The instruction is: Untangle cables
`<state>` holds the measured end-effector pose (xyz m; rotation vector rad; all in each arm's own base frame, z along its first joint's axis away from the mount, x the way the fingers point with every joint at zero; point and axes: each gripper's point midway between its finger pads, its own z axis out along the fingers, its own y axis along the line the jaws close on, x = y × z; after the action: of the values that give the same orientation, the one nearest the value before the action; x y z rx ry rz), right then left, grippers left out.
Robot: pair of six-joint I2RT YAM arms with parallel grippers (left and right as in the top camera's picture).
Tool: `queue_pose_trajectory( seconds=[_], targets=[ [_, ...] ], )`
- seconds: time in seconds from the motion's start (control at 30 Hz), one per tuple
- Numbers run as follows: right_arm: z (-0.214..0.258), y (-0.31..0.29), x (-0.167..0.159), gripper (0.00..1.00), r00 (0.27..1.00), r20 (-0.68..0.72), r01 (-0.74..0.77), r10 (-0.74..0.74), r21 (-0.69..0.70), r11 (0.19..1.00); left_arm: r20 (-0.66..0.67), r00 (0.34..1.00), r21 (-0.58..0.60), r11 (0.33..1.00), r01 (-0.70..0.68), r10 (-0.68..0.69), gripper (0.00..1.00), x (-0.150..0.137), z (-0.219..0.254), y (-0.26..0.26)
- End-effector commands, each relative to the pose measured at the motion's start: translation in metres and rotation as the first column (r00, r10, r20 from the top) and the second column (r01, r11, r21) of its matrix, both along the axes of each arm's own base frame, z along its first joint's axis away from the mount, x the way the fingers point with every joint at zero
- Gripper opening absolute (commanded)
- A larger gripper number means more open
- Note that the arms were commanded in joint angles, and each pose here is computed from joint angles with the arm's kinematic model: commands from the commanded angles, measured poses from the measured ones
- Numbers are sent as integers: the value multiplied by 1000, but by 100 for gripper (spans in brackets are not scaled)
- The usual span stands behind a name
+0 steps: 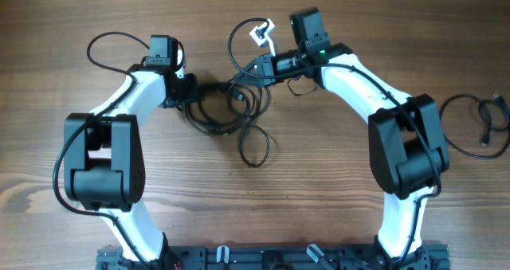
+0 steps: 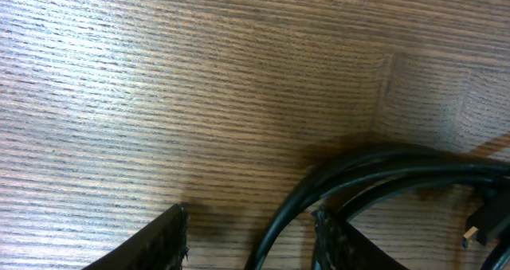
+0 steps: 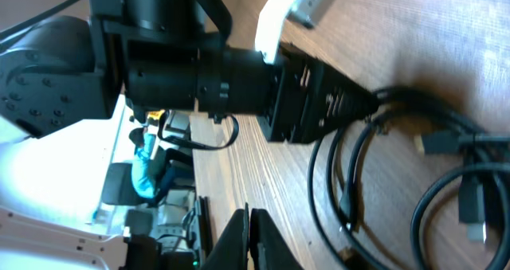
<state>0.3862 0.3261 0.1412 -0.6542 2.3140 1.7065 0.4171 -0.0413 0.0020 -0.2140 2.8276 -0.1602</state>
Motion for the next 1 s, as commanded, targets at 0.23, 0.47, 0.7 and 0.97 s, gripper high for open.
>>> queue_pose_trajectory(
  seconds=[0.23, 0.47, 0.7, 0.97],
  targets=[
    [-92, 21, -13, 39, 940, 331, 266, -77, -577, 772, -59, 998, -9, 1000, 9, -10, 56, -11, -21, -4],
    [-112, 12, -11, 39, 861, 509, 409, 10, -703, 582, -60, 998, -9, 1000, 9, -9, 57, -11, -21, -4],
    [-144, 13, -21, 38, 896, 442, 343, 35, -741, 578, -60, 998, -8, 1000, 9, -9, 57, -11, -21, -3],
    [-179, 4, -34, 11, 928, 368, 279, 64, -797, 535, -61, 998, -8, 1000, 9, -9, 57, -11, -21, -3]
  ],
)
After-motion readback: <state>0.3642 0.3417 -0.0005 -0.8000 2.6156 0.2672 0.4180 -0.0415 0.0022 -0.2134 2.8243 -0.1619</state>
